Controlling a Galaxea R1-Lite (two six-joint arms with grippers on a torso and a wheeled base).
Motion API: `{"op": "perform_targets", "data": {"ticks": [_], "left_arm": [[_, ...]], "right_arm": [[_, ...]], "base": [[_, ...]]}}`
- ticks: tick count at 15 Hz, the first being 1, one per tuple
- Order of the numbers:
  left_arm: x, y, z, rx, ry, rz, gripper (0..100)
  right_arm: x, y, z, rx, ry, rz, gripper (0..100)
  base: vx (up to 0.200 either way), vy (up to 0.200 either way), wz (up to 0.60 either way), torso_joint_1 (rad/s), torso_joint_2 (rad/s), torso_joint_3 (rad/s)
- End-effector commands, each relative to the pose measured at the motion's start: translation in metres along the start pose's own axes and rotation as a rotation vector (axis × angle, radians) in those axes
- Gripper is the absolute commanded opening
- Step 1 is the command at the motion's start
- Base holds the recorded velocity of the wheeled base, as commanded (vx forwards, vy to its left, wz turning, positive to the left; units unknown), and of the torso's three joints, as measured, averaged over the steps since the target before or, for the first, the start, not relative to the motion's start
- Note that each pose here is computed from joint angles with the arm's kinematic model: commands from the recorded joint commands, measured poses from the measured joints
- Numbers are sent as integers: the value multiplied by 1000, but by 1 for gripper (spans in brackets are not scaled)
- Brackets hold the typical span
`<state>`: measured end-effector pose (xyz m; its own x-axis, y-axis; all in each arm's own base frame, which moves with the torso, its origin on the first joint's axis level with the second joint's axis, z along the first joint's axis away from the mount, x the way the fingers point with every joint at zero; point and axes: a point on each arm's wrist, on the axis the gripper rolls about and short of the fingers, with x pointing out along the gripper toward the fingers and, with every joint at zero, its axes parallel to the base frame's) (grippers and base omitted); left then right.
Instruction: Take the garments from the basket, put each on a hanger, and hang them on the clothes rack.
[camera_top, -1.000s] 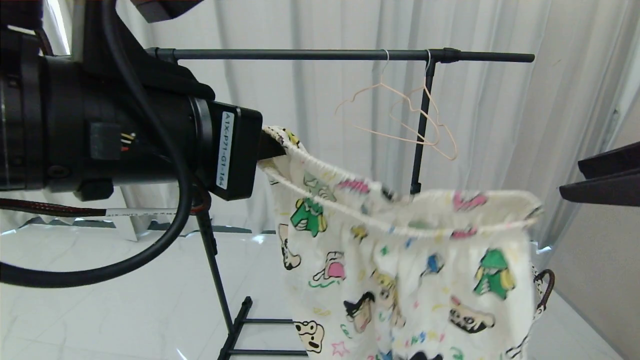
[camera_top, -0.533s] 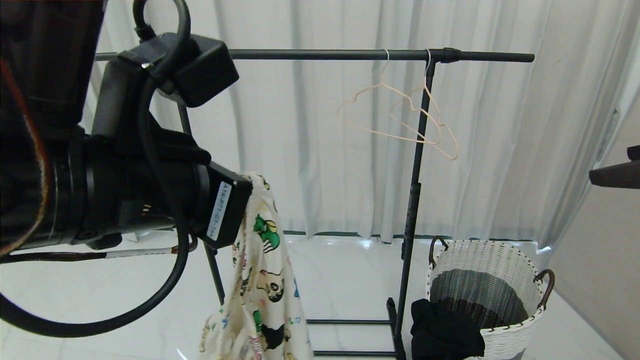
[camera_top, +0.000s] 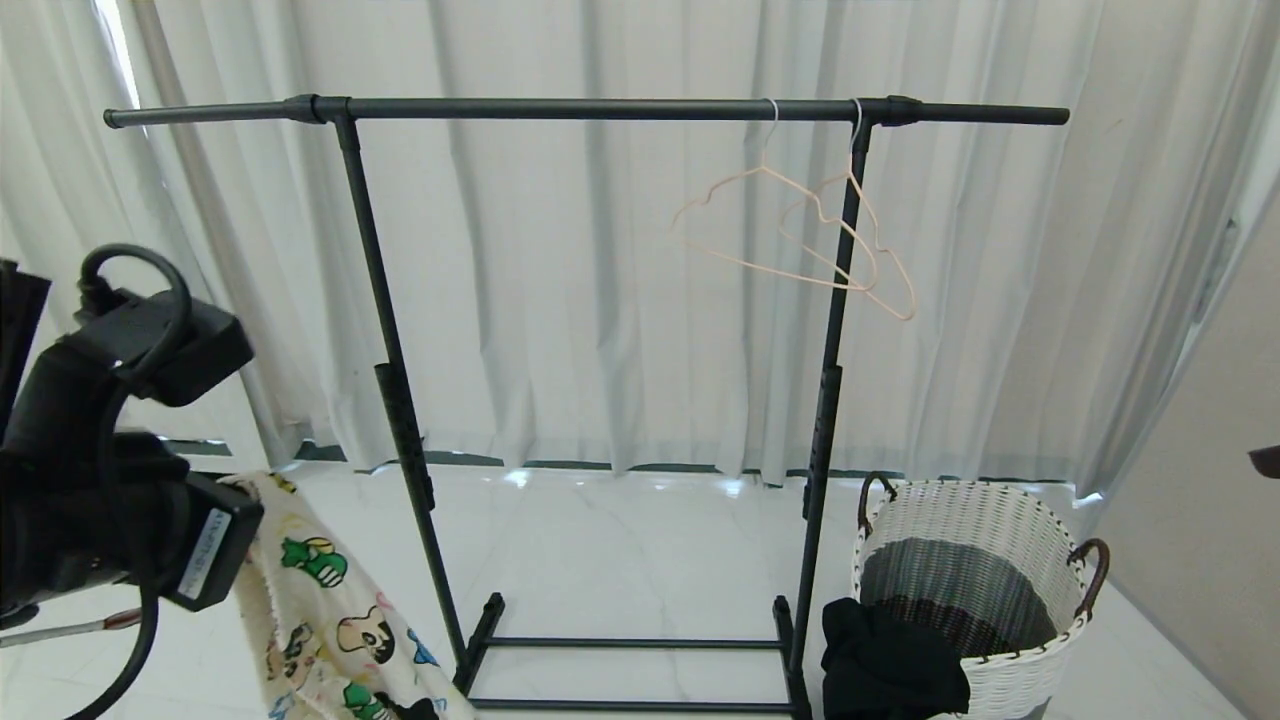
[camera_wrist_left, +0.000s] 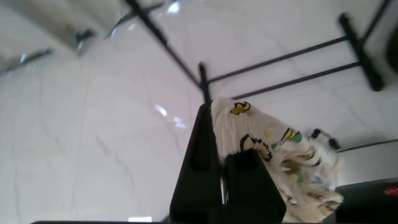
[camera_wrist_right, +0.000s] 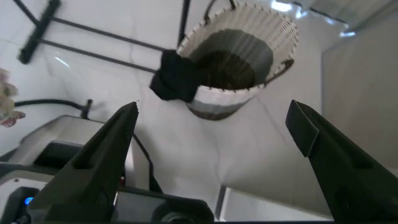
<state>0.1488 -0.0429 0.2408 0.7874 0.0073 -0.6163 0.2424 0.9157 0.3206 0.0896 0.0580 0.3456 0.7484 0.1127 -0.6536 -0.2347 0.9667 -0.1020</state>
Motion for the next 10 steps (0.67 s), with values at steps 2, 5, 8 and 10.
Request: {"op": "perform_targets", "data": {"ticks": [2, 5, 8, 10], "left_arm": [[-2, 11, -31, -78, 15, 96, 0], [2, 10, -34, -78, 16, 99, 0], [0, 10, -34, -79, 8, 99, 0], [-3, 11, -35, -80, -6, 103, 0]], "right_arm": [[12, 3, -3, 16, -32, -34, 100], [13, 3, -4, 24, -114, -18, 100], [15, 0, -18, 12, -99, -52, 100], [16, -1, -23, 17, -111, -58, 100]], "base": [[0, 0, 0, 0, 0, 0], [0, 0, 0, 0, 0, 0], [0, 0, 0, 0, 0, 0], [0, 0, 0, 0, 0, 0]]}}
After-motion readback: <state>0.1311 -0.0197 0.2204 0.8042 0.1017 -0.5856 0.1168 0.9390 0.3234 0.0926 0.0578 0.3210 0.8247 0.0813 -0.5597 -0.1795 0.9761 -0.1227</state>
